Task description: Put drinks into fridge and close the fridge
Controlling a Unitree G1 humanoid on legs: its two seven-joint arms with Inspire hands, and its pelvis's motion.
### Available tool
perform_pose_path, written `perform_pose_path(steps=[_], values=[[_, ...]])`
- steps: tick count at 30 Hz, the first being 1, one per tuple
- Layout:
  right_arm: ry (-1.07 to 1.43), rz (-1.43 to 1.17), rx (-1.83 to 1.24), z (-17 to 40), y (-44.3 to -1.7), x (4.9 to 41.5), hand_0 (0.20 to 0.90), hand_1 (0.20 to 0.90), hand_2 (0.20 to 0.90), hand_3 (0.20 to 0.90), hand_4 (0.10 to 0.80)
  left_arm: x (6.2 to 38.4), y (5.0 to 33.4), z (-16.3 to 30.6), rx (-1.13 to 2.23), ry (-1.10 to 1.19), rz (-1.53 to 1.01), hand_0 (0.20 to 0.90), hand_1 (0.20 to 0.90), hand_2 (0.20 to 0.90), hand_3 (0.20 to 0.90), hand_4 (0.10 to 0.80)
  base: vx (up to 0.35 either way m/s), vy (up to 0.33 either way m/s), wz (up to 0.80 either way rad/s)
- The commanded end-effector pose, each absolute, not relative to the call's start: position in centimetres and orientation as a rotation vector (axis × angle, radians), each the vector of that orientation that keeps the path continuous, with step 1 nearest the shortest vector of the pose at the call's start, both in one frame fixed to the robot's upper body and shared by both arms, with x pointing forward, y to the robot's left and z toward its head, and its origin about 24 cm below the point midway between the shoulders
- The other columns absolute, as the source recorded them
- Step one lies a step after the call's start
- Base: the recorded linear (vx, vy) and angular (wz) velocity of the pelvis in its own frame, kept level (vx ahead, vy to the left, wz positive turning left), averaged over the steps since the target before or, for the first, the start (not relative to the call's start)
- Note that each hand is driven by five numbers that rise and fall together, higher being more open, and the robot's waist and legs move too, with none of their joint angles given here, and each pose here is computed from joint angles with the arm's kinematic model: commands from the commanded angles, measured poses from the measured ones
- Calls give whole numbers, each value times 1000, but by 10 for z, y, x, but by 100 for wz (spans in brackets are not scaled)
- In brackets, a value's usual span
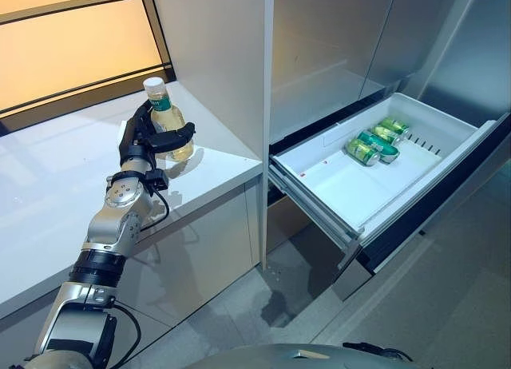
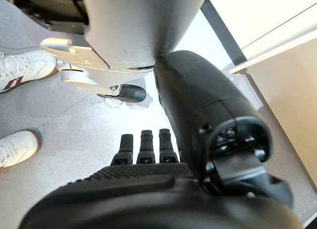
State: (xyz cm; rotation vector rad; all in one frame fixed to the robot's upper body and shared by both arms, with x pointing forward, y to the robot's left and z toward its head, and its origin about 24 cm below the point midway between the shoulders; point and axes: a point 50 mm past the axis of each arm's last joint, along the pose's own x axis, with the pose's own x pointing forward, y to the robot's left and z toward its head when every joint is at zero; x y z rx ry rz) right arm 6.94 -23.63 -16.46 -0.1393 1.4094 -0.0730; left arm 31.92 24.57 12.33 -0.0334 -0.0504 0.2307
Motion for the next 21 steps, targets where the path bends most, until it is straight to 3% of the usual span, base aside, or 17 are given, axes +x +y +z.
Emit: perform_pose_path(steps=[1, 2, 16, 21], values=[[1431, -5, -182, -166, -234, 69, 900, 900, 900, 900, 800, 341, 236, 217, -52, -429, 205, 352, 352, 352, 260, 160, 0, 0, 0], [1431, -4, -183, -166, -234, 69, 900, 900, 900, 900, 800, 341, 236, 218, -57, -435, 207, 300, 300, 300, 200, 100, 0, 0, 0], [1421, 67, -241, -165, -235, 71, 900, 900, 900, 900, 800, 339, 234, 222, -58, -468, 193, 300, 300, 300, 200, 100, 0, 0, 0], [1323, 365, -496, -161, -227, 90, 900, 900, 900, 900, 800, 336, 230, 228, -41, -492, 156, 300, 300, 300, 200, 100, 0, 0, 0]])
